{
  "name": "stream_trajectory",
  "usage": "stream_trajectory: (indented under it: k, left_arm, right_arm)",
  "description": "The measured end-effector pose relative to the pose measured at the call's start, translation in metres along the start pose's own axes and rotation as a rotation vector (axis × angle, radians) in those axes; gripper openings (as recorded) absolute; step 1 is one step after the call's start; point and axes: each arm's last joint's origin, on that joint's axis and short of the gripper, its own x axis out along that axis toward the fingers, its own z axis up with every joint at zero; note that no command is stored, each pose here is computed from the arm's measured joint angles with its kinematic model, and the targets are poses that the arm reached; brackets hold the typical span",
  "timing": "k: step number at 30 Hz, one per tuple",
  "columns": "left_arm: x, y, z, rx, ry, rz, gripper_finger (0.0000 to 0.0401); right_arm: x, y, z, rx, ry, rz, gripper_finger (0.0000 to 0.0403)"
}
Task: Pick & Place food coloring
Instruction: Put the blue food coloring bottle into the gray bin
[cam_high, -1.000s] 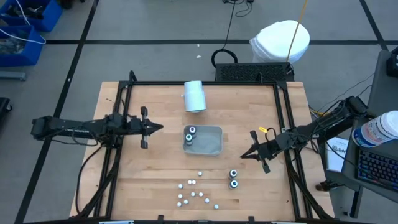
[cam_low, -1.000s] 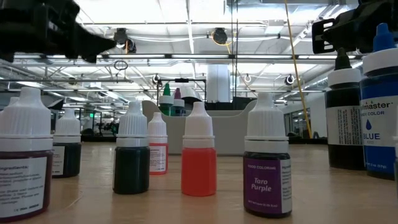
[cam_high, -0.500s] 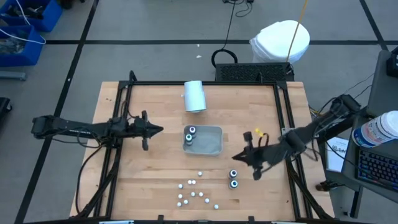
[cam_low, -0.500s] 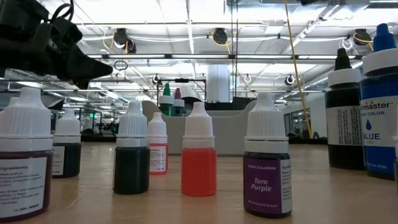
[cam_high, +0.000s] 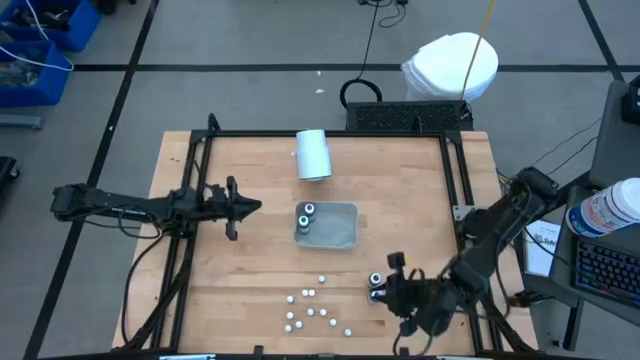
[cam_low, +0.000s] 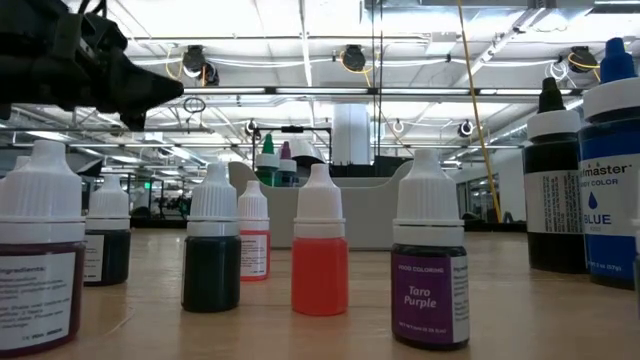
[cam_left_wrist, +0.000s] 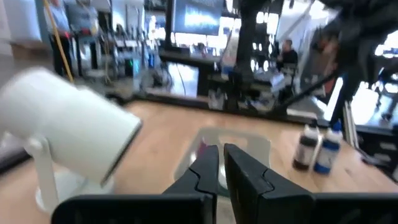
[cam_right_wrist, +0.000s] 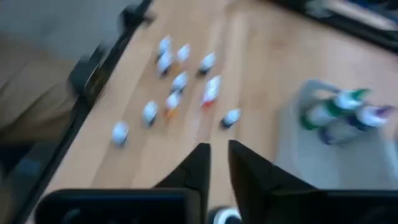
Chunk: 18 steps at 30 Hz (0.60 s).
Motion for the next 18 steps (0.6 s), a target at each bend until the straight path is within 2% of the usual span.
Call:
stream_trajectory:
  k: [4,7,14,18]
  left_arm:
    - [0.000,0.000,-0.007,-0.021,0.077,-0.016,0.0035]
    - [-0.001,0.001,-0.011,-0.043,0.112,-0.010,0.0035]
    - [-0.001,0.000,-0.015,-0.075,0.159,-0.044,0.0035]
    - [-0.001,-0.001,-0.015,-0.075,0.160,-0.057,0.0035]
  right_arm:
    - [-0.003,0.020,0.009,0.081,-0.066,-0.006,0.0120]
    - [-0.005,0.033,0.020,0.121,-0.114,-0.005,0.0138]
    - [-0.017,0.044,0.030,0.223,-0.032,-0.046,0.0131]
    - [-0.028,0.051,0.020,0.330,0.024,-0.062,0.0125]
